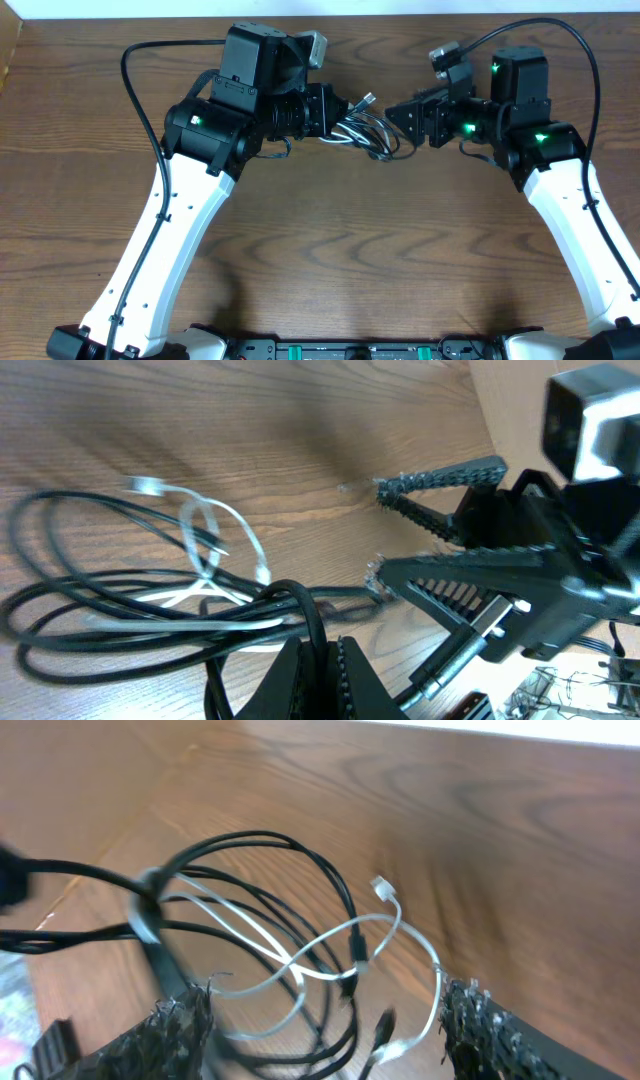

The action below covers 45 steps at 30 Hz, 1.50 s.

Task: Untangle cables

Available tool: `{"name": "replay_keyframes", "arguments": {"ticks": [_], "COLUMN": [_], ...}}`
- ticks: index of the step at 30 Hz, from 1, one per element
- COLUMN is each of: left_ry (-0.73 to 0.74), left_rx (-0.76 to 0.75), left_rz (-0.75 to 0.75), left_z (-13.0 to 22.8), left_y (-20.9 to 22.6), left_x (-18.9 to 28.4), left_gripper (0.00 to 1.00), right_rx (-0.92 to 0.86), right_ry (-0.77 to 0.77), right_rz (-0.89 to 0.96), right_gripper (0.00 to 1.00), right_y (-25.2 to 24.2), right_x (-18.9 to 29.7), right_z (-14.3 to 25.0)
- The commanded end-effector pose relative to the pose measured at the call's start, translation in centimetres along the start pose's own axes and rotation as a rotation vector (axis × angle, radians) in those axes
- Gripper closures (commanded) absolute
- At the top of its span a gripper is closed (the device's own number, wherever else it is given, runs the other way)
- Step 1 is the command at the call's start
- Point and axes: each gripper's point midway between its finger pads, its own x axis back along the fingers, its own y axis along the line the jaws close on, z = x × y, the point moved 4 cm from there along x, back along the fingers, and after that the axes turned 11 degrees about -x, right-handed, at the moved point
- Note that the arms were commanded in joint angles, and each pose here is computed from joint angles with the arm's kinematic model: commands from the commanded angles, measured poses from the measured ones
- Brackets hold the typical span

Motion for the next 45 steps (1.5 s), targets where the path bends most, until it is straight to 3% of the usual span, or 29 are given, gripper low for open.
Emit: {"name": "replay_keyframes", "arguments": {"ticks": [1,11,14,18,21,25,29,31,34,39,43,45], "left_ry": [-0.009,0.006,0.007,0.005,0.000,-0.031,-0.062,-0.073,-0.076,-0.036,0.013,0.025], "left_rx": [0.026,0.024,0.025,0.016,-0.028,-0.018,0.000,0.008,0.017,0.034,0.056,0.044], "left_rz": [0.037,0.100,0.100,0.099,0.087,-0.029,-0.121,-0.133,-0.139,-0.128,-0.124,-0.075], "left_z": [-0.2,0.0,0.0,-0.1,-0.1,-0.6,-1.2,-1.4,-1.5,-0.7,0.4,0.5], "left_y": [-0.6,-1.4,-1.5,-1.4,-1.2,0.8,2.7,3.3,3.6,3.5,3.5,2.9], "left_x": [0.6,0.6,0.6,0.6,0.6,0.9,1.4,1.6,1.8,1.7,1.7,1.7], "left_gripper": [0.93,0.93,0.93,0.93,0.93,0.93,0.93,0.93,0.93,0.93,0.93,0.93], "right_rx": [0.083,0.056,0.028,0.007,-0.017,-0.116,-0.230,-0.233,-0.155,0.069,0.174,0.217], "right_ry": [-0.007,0.085,0.111,0.128,0.125,0.129,0.137,0.140,0.143,0.113,0.095,0.098], "right_rz": [-0.108,-0.310,-0.322,-0.312,-0.246,-0.070,0.132,0.139,0.006,-0.262,-0.273,-0.280], "right_gripper": [0.28,0.28,0.39,0.73,0.90,0.98,0.99,0.99,0.95,0.44,0.21,0.19], "right_y": [1.6,1.2,0.5,-0.3,-1.3,-3.5,-6.1,-6.2,-4.5,-1.1,-1.0,-0.9], "right_x": [0.0,-2.9,-3.7,-4.5,-4.8,-5.2,-5.0,-5.0,-5.1,-4.8,-4.8,-4.8], "right_z": [-0.7,0.8,1.4,1.8,1.8,2.2,3.0,3.1,2.7,1.8,1.7,1.9]}}
